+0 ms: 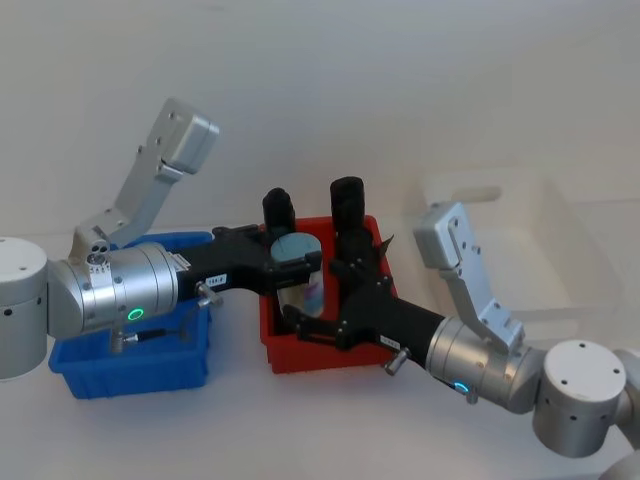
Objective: Pick the cotton swabs from the blue box and place them into the white box.
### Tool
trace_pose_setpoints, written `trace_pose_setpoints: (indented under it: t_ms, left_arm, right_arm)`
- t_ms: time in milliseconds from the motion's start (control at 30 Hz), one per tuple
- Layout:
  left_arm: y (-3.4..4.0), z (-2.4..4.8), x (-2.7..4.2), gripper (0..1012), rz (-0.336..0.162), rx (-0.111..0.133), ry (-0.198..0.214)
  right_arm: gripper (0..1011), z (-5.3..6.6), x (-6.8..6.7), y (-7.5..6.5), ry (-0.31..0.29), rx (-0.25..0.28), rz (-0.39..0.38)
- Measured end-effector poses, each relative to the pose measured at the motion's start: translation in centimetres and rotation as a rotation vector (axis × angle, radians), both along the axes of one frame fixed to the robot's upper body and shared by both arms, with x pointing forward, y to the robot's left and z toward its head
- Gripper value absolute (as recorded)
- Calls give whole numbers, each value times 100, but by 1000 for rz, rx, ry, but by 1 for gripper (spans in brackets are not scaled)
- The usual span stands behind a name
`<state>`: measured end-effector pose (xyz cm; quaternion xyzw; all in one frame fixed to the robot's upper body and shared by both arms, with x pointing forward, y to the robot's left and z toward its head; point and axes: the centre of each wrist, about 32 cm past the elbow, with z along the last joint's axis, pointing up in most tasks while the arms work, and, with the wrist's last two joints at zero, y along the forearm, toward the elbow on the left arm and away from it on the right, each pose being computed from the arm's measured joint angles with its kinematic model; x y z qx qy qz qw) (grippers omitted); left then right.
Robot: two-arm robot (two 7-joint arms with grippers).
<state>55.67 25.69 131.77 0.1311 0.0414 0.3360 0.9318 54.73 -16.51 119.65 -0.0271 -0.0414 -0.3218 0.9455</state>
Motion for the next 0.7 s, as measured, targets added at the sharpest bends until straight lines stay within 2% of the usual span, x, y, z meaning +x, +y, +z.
trace_pose_setpoints:
  t_ms: [100, 133, 233, 400, 700]
  left_arm:
    - [0, 0, 0, 652, 0, 0, 0]
    - [0, 0, 0, 652, 0, 0, 0]
    - [0, 0, 0, 652, 0, 0, 0]
    - [0, 0, 0, 652, 1, 0, -1]
    - [4, 3, 1, 652, 3, 0, -3]
  right_arm:
    - [961, -7, 30, 25, 2, 6, 0]
    - [907, -12, 35, 27, 3, 8, -1]
    - [862, -21, 61, 49, 6, 16, -1]
    - [708, -36, 91, 79, 11, 29, -1]
    - [650, -43, 130, 113, 15, 47, 1]
